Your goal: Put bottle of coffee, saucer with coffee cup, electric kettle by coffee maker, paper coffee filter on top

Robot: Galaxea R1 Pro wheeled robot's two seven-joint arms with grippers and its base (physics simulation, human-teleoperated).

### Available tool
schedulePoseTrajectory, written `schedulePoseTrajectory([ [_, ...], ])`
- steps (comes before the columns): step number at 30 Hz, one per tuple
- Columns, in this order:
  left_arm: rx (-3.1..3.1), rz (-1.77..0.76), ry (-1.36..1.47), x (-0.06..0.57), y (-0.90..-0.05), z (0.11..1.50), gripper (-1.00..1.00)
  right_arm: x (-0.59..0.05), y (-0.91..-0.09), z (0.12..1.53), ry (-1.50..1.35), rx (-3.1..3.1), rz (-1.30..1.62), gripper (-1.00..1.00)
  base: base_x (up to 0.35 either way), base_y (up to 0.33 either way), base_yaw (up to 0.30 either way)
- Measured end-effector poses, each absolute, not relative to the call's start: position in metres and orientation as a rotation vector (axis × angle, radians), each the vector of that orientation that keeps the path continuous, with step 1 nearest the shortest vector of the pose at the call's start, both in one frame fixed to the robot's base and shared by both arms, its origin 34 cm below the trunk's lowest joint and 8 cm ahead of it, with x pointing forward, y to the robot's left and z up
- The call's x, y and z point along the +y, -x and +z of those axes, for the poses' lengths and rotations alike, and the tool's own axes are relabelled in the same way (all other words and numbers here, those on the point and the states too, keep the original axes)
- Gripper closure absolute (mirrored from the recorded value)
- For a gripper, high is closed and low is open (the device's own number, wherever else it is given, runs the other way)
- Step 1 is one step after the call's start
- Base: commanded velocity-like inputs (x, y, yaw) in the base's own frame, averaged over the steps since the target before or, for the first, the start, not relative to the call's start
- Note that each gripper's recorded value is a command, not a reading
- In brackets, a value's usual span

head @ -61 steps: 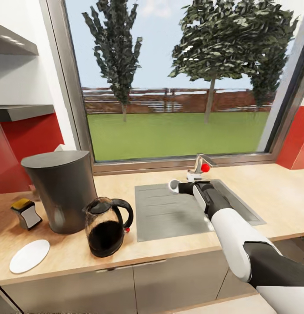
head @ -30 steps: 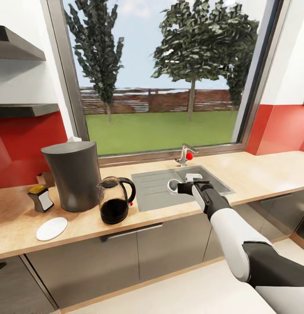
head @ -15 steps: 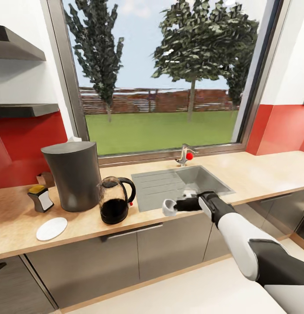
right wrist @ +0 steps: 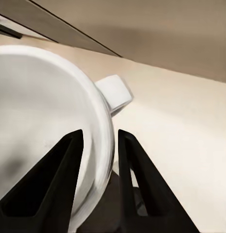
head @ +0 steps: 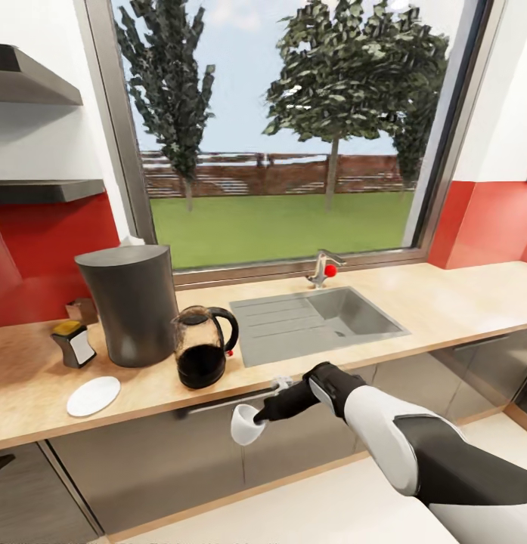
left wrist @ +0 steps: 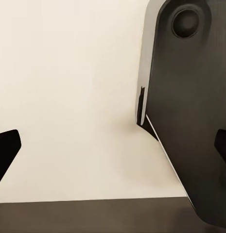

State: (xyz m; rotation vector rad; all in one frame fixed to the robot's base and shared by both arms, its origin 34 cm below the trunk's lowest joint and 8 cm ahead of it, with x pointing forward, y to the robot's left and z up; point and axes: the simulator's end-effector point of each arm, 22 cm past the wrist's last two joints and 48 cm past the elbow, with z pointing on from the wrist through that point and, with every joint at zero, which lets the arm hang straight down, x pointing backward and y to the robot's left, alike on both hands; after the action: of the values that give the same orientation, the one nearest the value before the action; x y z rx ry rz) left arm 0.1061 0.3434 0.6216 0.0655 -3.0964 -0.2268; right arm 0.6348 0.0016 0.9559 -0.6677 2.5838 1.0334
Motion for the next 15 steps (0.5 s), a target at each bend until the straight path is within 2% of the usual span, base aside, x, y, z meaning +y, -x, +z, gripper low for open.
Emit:
schedulePoseTrajectory([
  [6,-3.097,-0.228,-0.064,0.344,-0.107,0.622,-1.0,0.002,-0.629,0.95,0.668,2.594,1.041,1.0,-0.087,0.289,0.0],
  [15,-3.096,-0.228,-0.063,0.344,-0.106,0.622,-1.0,0.017,-0.59,0.938,0.666,2.595,1.237,1.0,-0.135,0.295,0.0],
])
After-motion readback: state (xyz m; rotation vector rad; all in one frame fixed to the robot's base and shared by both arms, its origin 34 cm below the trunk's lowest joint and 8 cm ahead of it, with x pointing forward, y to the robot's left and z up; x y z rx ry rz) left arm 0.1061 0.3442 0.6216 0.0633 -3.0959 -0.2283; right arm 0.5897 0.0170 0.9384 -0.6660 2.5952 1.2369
